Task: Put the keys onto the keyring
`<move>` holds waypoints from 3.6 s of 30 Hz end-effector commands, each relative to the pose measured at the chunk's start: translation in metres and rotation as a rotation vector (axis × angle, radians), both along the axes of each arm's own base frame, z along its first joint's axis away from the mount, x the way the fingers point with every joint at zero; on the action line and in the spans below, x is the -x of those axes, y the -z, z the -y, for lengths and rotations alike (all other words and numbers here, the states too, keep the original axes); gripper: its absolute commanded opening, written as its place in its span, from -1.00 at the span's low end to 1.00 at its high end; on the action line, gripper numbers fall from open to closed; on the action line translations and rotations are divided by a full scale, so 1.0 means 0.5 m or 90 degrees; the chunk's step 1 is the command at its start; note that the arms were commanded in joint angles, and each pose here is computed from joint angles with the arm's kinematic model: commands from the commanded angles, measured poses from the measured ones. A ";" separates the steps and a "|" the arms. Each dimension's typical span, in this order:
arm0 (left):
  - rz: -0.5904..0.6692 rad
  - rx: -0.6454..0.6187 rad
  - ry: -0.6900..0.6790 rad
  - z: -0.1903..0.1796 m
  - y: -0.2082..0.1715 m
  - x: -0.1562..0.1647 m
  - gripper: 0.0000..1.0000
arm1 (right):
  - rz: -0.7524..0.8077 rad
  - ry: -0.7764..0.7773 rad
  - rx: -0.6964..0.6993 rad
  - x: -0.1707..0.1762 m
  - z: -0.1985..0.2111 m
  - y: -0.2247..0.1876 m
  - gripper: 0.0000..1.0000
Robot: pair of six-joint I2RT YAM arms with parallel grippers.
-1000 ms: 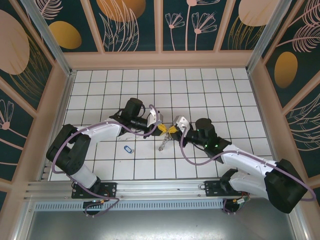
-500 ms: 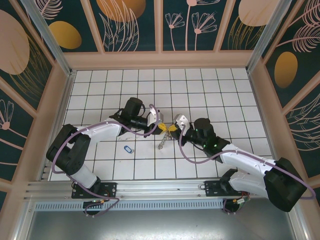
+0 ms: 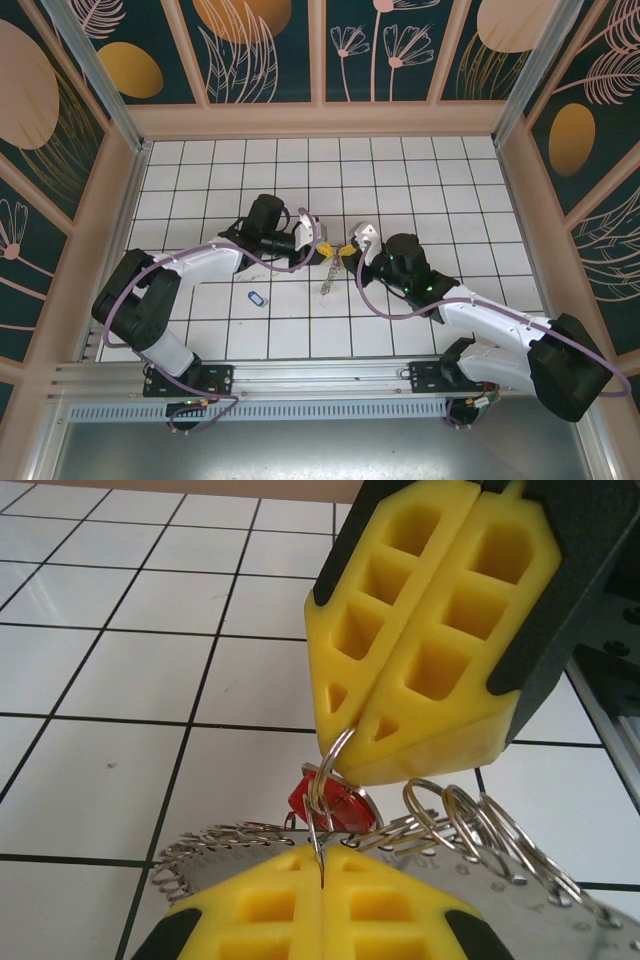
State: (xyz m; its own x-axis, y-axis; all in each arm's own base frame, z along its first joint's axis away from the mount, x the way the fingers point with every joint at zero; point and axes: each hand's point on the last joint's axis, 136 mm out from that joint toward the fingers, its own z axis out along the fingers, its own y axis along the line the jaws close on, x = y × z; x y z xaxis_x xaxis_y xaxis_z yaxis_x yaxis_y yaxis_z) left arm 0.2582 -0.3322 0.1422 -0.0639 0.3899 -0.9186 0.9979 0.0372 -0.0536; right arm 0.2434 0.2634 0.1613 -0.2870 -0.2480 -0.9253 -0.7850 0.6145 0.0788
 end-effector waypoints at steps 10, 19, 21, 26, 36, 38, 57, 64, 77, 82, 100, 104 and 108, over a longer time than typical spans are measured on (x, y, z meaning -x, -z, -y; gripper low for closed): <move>0.007 0.054 -0.036 0.002 -0.003 0.011 -1.00 | 0.033 0.019 -0.034 -0.016 -0.003 -0.059 -1.00; 0.000 0.071 -0.037 0.004 -0.009 0.013 -0.83 | 0.048 -0.040 -0.031 0.001 -0.028 -0.077 -1.00; 0.005 0.073 -0.043 0.004 -0.015 0.008 -0.81 | 0.049 -0.047 -0.026 0.003 -0.031 -0.078 -1.00; 0.012 0.075 -0.047 0.006 -0.024 0.002 -0.73 | 0.054 -0.051 -0.020 0.002 -0.032 -0.081 -1.00; 0.018 0.085 -0.039 0.012 -0.042 0.000 -0.61 | 0.053 -0.065 -0.017 0.009 -0.037 -0.081 -1.00; 0.020 0.088 -0.035 0.013 -0.046 0.001 -0.60 | 0.052 -0.066 -0.016 0.009 -0.038 -0.080 -1.00; 0.032 0.038 -0.027 0.005 -0.011 0.002 -1.00 | 0.043 -0.027 0.006 0.000 -0.018 -0.063 -1.00; 0.041 0.057 -0.037 0.007 -0.023 -0.001 -1.00 | 0.015 0.031 0.027 -0.016 0.012 -0.030 -1.00; 0.035 0.129 -0.058 0.005 -0.039 0.003 -1.00 | 0.021 -0.004 -0.029 -0.013 -0.011 -0.073 -1.00; 0.015 0.137 -0.058 0.008 -0.036 0.004 -0.96 | 0.034 -0.017 -0.025 -0.011 -0.016 -0.081 -1.00; 0.028 0.089 -0.041 0.012 -0.022 -0.003 -0.57 | 0.037 -0.046 -0.021 -0.006 -0.030 -0.081 -1.00; 0.023 0.070 -0.034 0.013 -0.010 -0.004 -0.57 | 0.038 -0.050 -0.023 -0.003 -0.031 -0.082 -1.00; 0.028 0.062 -0.035 0.013 -0.007 -0.006 -0.57 | 0.035 -0.055 -0.023 0.000 -0.033 -0.081 -1.00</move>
